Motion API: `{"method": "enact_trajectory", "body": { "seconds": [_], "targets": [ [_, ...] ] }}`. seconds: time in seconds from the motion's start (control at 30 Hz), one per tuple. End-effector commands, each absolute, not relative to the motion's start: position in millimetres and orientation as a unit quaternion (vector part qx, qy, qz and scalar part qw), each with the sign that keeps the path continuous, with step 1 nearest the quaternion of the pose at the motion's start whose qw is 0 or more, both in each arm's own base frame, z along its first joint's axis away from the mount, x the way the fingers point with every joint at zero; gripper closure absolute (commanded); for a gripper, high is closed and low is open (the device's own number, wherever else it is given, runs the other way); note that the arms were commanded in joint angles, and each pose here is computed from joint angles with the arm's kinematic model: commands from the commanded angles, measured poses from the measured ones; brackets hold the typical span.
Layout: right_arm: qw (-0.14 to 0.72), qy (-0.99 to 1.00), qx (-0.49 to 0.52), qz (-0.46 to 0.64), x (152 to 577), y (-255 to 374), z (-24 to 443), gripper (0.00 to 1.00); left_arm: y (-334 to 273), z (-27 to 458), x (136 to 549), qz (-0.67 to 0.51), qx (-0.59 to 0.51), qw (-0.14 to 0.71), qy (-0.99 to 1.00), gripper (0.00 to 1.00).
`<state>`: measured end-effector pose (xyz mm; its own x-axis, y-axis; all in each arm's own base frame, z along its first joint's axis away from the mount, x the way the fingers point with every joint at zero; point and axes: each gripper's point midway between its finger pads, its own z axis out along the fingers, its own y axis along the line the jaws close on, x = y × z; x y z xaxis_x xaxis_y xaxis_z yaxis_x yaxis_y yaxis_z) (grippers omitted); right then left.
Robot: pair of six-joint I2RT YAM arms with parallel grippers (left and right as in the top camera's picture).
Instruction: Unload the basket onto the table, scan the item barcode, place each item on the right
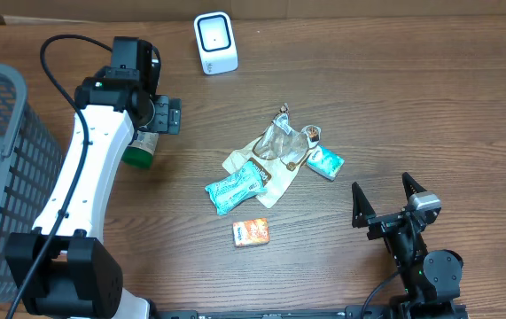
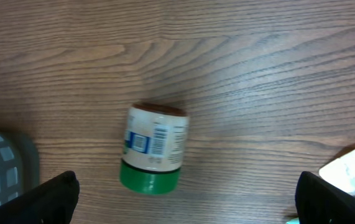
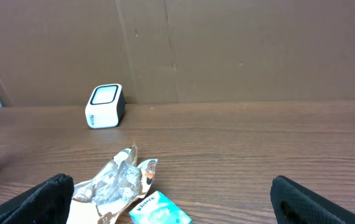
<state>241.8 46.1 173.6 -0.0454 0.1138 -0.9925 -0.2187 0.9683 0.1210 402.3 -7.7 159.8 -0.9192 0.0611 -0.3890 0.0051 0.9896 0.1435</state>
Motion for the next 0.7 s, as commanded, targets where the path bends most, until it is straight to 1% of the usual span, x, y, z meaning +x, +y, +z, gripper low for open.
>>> {"method": "enact_trajectory", "body": {
  "seconds": [0.0,0.27,0.5,0.67],
  "targets": [
    [0.691,0.712,-0.034,0.119,242,45,171,0.00,-7,161,405,0.068,0.025,0.203,0.977,0.03],
    [0.691,0.712,-0.034,0.119,242,45,171,0.00,-2,162,406,0.073,0.016,0.205,0.976,0.03],
    [0.691,0.712,-0.034,0.120,242,45,171,0.00,29,161,404,0.068,-0.067,0.203,0.974,0.03],
    [0.691,0.712,-0.034,0.119,242,45,171,0.00,46,161,401,0.074,-0.084,0.200,0.973,0.03]
  ]
}}
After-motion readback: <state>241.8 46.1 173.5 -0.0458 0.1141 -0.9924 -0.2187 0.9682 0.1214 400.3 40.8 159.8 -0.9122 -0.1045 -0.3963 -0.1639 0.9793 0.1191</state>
